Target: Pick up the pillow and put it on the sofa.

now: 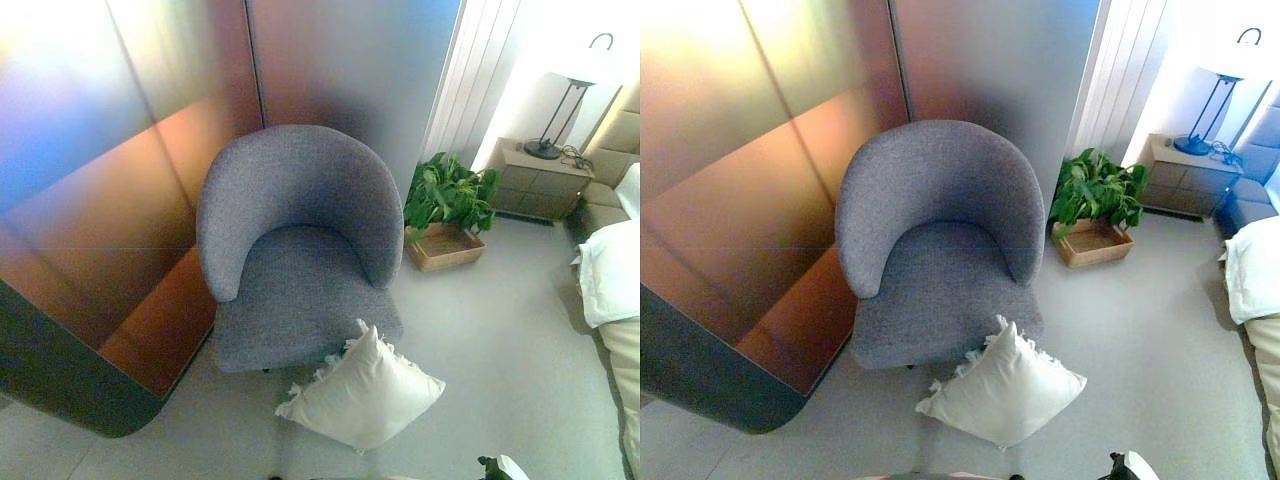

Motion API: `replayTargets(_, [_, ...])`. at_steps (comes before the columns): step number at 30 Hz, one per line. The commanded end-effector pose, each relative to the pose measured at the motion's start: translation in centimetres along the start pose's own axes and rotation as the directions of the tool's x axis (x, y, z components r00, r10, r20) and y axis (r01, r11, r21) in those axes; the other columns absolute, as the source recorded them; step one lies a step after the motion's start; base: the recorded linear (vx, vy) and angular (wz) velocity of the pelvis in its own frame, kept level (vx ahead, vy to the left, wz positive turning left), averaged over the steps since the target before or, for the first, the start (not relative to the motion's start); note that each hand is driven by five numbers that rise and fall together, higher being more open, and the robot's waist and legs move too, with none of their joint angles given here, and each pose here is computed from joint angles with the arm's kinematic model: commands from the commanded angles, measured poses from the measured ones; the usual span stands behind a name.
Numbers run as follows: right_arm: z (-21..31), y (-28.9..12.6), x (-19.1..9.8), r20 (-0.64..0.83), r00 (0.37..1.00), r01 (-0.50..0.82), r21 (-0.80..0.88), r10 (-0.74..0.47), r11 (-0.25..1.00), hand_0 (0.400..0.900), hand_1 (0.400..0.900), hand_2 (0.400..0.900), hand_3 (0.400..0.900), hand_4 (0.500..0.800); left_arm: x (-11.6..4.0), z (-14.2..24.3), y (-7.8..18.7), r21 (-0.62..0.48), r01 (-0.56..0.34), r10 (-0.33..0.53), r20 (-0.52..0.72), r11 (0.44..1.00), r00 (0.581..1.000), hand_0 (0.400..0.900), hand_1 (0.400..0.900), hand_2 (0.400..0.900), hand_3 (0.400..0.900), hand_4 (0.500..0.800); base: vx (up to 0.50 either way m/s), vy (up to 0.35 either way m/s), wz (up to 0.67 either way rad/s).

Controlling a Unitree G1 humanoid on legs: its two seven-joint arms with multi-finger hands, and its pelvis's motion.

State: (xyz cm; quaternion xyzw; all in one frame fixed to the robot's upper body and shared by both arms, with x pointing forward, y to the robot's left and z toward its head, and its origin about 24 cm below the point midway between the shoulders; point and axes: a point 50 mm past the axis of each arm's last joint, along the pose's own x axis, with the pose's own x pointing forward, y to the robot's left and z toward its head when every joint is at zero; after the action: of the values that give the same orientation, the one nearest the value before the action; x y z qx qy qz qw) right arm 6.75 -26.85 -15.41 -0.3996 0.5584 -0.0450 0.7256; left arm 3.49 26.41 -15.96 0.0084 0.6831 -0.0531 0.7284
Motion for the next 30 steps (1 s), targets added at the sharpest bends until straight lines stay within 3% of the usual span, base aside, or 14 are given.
replayTargets(1, [2.6, -3.7, 1.1, 0.058, 0.985, 0.163, 0.017, -0.164, 0.986, 0.900, 0.900, 0.900, 0.900, 0.800, 0.8, 1.7, -2.5, 0.065, 0.112, -0.112, -0.004, 0.992, 0.994, 0.900, 0.900, 0.900, 0.900, 0.800, 0.000, 0.000, 0.00])
replayTargets(5, [2.5, -4.2, 1.1, 0.069, 0.978, 0.197, 0.025, -0.199, 0.980, 0.900, 0.900, 0.900, 0.900, 0.800, 0.8, 1.2, -2.8, 0.060, 0.147, -0.147, -0.006, 0.987, 0.989, 0.900, 0.900, 0.900, 0.900, 0.800, 0.030, -0.024, -0.01])
replayTargets(15, [5.1, -7.0, 1.5, 0.209, 0.939, 0.280, -0.008, -0.273, 0.960, 0.900, 0.900, 0.900, 0.900, 0.800, 0.4, 0.5, -1.5, 0.064, 0.106, -0.103, -0.048, 0.992, 0.994, 0.900, 0.900, 0.900, 0.900, 0.800, 0.025, -0.077, 0.04])
replayTargets(20, [9.0, -11.3, 1.5, 0.313, 0.875, 0.371, 0.053, -0.368, 0.927, 0.900, 0.900, 0.900, 0.900, 0.800, 0.1, 3.4, -0.7, 0.093, 0.061, -0.062, 0.015, 0.994, 0.998, 0.900, 0.900, 0.900, 0.900, 0.800, -0.162, -0.101, 0.07])
replayTargets(30, [14.5, -19.0, 0.1, 0.414, 0.743, 0.470, 0.238, -0.526, 0.850, 0.900, 0.900, 0.900, 0.900, 0.800, -0.4, 8.0, -1.0, 0.111, 0.049, -0.064, 0.141, 0.993, 0.988, 0.900, 0.900, 0.900, 0.900, 0.800, -0.110, -0.016, 0.10])
